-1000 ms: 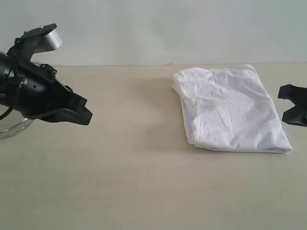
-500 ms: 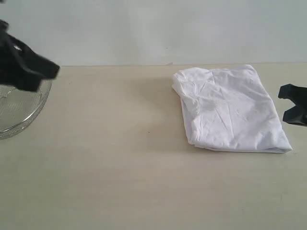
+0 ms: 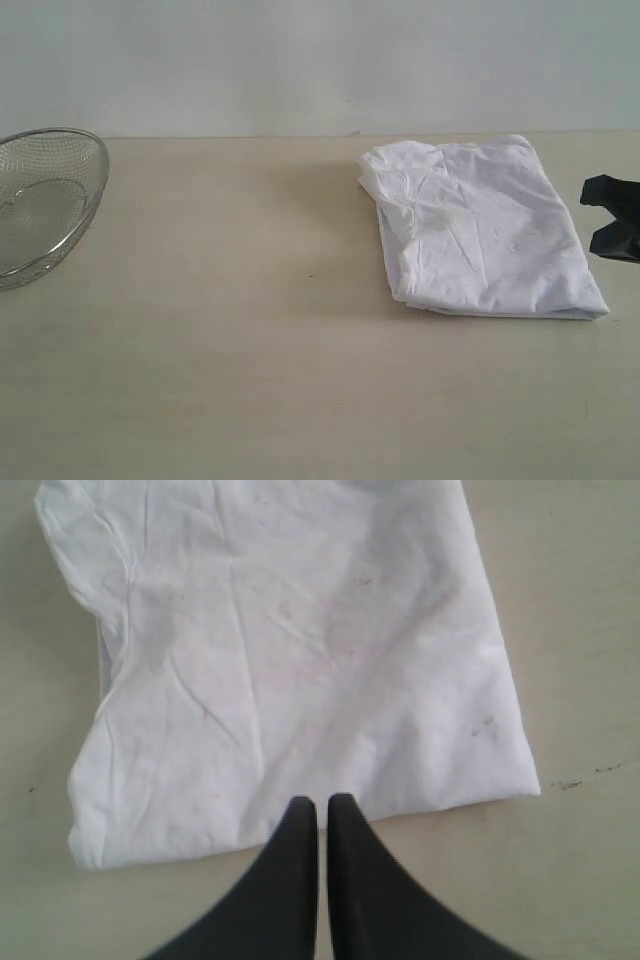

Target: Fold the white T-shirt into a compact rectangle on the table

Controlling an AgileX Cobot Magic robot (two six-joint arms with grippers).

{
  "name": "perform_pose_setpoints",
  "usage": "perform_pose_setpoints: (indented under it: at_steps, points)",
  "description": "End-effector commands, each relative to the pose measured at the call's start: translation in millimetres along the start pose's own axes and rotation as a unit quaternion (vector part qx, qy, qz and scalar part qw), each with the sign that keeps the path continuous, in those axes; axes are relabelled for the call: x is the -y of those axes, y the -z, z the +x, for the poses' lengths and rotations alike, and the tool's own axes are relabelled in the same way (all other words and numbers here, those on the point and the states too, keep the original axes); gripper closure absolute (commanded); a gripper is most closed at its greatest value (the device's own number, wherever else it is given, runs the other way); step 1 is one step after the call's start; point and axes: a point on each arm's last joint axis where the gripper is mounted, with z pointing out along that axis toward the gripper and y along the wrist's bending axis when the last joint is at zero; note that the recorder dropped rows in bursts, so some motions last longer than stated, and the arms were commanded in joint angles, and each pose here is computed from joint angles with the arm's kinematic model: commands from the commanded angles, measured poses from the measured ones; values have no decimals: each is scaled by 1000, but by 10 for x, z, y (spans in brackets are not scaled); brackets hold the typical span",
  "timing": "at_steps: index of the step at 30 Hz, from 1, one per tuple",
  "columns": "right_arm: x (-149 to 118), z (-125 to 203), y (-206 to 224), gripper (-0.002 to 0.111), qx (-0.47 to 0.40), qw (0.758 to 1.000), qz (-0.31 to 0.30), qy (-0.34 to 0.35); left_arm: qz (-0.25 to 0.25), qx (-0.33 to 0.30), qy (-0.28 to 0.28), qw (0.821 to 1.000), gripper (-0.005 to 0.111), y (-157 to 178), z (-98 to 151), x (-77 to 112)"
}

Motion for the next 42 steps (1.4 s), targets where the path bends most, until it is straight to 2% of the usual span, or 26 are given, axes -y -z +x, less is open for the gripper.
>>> perform_pose_setpoints:
  at_steps: [1, 5, 12, 14, 20, 26, 30, 35, 37, 42]
  points:
    - [-1, -2, 18, 108, 6, 1000, 2, 4, -54, 44, 18, 997, 102, 85, 376, -55]
    - [-1, -2, 18, 108, 6, 1000, 2, 4, -63, 19, 32, 997, 102, 110, 733, -43]
    - [-1, -2, 18, 108, 6, 1000, 2, 4, -71, -30, 58, 995, 102, 127, 1156, -25]
    - [-1, -2, 18, 108, 6, 1000, 2, 4, -84, -18, 83, 993, 102, 131, 1158, -47]
    - [-2, -1, 18, 108, 5, 1000, 1, 4, -67, -33, 67, 995, 102, 128, 1181, -15]
    - [0, 1, 18, 108, 4, 1000, 2, 7, -30, -116, 76, 990, 102, 144, 1326, 65]
    - [0, 1, 18, 108, 4, 1000, 2, 7, -26, -162, 67, 984, 102, 178, 1407, 78]
    - [1, 0, 18, 108, 5, 1000, 3, 7, -45, -214, 88, 972, 102, 226, 1500, 76]
    - [1, 0, 18, 108, 5, 1000, 3, 7, -53, -214, 122, 968, 102, 228, 1503, 78]
    - [1, 0, 18, 108, 5, 1000, 3, 7, -55, -205, 124, 969, 102, 227, 1489, 76]
